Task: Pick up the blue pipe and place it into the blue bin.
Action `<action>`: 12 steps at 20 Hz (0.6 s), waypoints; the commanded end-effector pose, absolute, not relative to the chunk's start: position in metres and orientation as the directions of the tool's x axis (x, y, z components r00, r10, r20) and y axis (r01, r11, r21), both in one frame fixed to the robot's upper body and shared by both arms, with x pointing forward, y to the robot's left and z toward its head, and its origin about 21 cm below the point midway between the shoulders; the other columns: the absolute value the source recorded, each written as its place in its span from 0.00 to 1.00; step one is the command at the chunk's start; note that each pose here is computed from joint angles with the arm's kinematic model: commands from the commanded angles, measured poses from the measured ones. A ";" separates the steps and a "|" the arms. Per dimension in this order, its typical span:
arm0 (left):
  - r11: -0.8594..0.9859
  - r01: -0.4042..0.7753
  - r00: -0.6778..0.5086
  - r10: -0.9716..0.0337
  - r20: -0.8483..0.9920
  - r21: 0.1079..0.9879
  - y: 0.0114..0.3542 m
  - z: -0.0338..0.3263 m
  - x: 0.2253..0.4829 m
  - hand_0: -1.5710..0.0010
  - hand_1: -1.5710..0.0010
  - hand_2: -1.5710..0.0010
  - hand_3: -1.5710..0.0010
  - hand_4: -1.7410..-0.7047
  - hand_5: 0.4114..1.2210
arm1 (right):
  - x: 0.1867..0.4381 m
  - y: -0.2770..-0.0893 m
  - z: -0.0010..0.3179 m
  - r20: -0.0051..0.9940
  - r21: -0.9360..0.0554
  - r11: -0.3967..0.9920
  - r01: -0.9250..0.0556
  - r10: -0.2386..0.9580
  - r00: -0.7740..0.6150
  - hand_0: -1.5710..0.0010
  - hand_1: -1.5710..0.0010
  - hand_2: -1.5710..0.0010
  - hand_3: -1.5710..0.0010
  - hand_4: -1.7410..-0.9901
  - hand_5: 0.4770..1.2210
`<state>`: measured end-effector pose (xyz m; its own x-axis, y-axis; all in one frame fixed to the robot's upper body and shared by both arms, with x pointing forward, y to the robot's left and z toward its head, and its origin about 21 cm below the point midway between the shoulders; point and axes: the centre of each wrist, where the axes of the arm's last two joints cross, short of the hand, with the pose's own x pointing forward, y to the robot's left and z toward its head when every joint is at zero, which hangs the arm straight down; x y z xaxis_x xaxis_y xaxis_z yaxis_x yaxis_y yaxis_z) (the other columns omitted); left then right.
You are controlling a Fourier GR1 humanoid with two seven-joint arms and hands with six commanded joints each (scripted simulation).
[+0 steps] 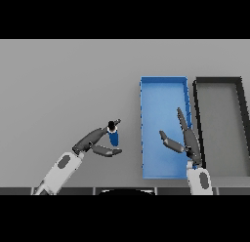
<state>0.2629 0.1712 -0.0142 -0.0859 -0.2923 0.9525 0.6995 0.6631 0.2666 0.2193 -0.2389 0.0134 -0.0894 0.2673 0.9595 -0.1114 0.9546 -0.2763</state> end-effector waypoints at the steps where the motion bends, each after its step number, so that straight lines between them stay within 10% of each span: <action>1: 0.662 0.713 -0.067 -0.263 0.962 0.230 0.162 -0.019 0.262 1.00 1.00 1.00 1.00 0.57 0.08 | 0.218 -0.235 0.013 0.960 -0.273 0.954 -0.123 0.262 -0.096 1.00 1.00 1.00 1.00 0.72 0.17; 5: 0.687 0.706 -0.072 -0.175 0.982 0.174 0.150 -0.018 0.271 1.00 1.00 0.97 1.00 0.48 0.18 | 0.219 -0.239 0.014 0.962 -0.269 0.956 -0.115 0.260 -0.088 1.00 1.00 1.00 1.00 0.72 0.17; 8: 0.708 0.691 -0.048 -0.159 0.986 0.148 0.140 -0.020 0.273 0.94 0.83 0.77 0.86 0.41 0.30 | 0.216 -0.238 0.013 0.961 -0.268 0.956 -0.117 0.258 -0.097 1.00 1.00 1.00 1.00 0.72 0.17; 12: 0.704 0.701 -0.018 -0.141 0.990 0.113 0.132 -0.022 0.268 0.43 0.36 0.34 0.36 0.21 0.71 | 0.221 -0.241 0.014 0.964 -0.262 0.958 -0.118 0.254 -0.079 1.00 1.00 1.00 1.00 0.73 0.17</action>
<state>0.2678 0.1323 -0.0223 -0.0175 -0.1411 0.9898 0.7020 0.7032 0.1127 0.2207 -0.2410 0.0138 -0.0757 0.2549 0.9640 -0.1177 0.9577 -0.2625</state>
